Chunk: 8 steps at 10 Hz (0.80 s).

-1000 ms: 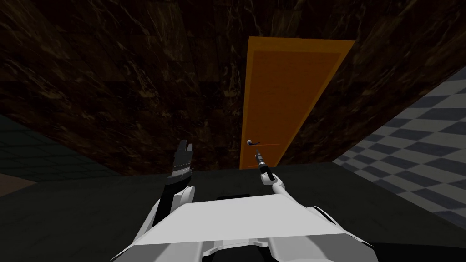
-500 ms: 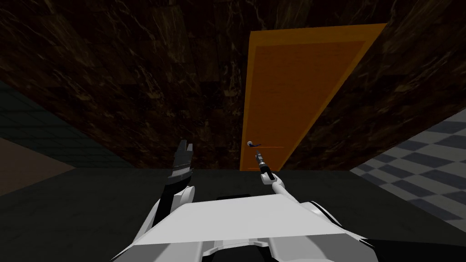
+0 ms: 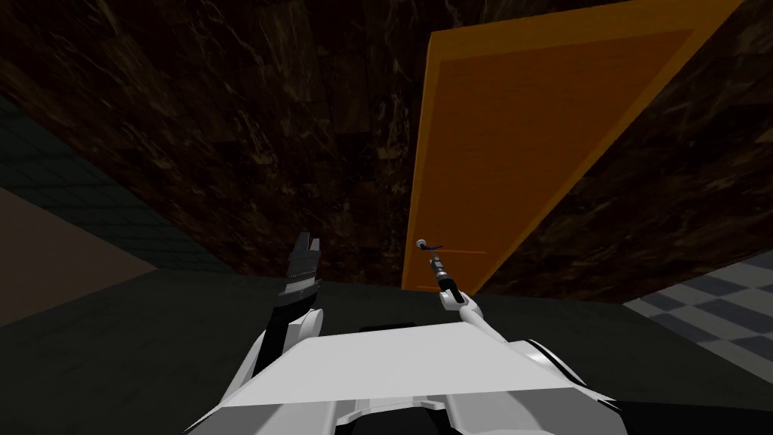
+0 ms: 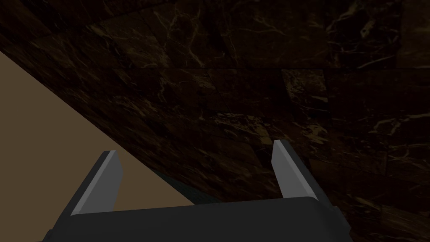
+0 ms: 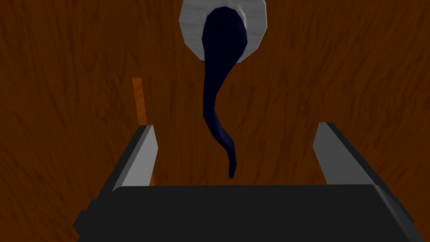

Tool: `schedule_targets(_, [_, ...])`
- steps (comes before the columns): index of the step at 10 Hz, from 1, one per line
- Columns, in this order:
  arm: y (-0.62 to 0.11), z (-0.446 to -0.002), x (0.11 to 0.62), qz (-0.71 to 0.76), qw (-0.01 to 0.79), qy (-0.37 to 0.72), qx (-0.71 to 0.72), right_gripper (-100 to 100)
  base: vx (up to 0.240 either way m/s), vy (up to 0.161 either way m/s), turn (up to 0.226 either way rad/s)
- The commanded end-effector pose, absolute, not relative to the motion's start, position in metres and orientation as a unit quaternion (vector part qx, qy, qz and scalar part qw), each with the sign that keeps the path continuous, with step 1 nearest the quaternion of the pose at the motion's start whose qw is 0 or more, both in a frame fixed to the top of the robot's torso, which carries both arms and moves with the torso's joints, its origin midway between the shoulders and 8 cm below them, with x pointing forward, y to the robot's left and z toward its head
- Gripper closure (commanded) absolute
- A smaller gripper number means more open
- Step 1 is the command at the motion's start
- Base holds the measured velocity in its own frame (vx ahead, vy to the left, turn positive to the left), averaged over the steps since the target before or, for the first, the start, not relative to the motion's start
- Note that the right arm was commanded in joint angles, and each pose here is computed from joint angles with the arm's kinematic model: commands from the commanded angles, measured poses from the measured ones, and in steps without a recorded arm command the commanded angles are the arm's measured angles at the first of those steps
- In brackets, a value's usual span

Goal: Pull the door open

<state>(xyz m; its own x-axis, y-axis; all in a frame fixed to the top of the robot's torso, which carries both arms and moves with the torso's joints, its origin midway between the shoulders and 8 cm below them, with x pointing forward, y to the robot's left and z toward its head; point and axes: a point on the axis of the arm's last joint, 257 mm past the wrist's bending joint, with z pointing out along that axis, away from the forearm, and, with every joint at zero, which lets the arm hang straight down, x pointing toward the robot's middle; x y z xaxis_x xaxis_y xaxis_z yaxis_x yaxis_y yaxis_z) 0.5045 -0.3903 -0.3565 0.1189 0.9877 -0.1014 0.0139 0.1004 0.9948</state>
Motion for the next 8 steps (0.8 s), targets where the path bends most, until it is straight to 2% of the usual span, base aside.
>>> schedule_targets(1, [-0.42,-0.357,0.492,0.433,0.559,0.486,0.514,-100,0.224,0.07,0.248])
schedule_targets(4, [-0.466,-0.355,0.47,0.419,0.57,0.472,0.526,-100,0.234,0.027,0.184])
schedule_targets(5, [-0.458,-0.357,0.474,0.421,0.567,0.476,0.524,-100,0.106,0.003,0.036])
schedule_targets(6, [-0.458,-0.357,0.474,0.421,0.567,0.476,0.524,100,-0.014,-0.002,-0.032])
schedule_targets(8, [-0.458,-0.357,0.474,0.421,0.567,0.476,0.524,100,-0.036,-0.002,0.002])
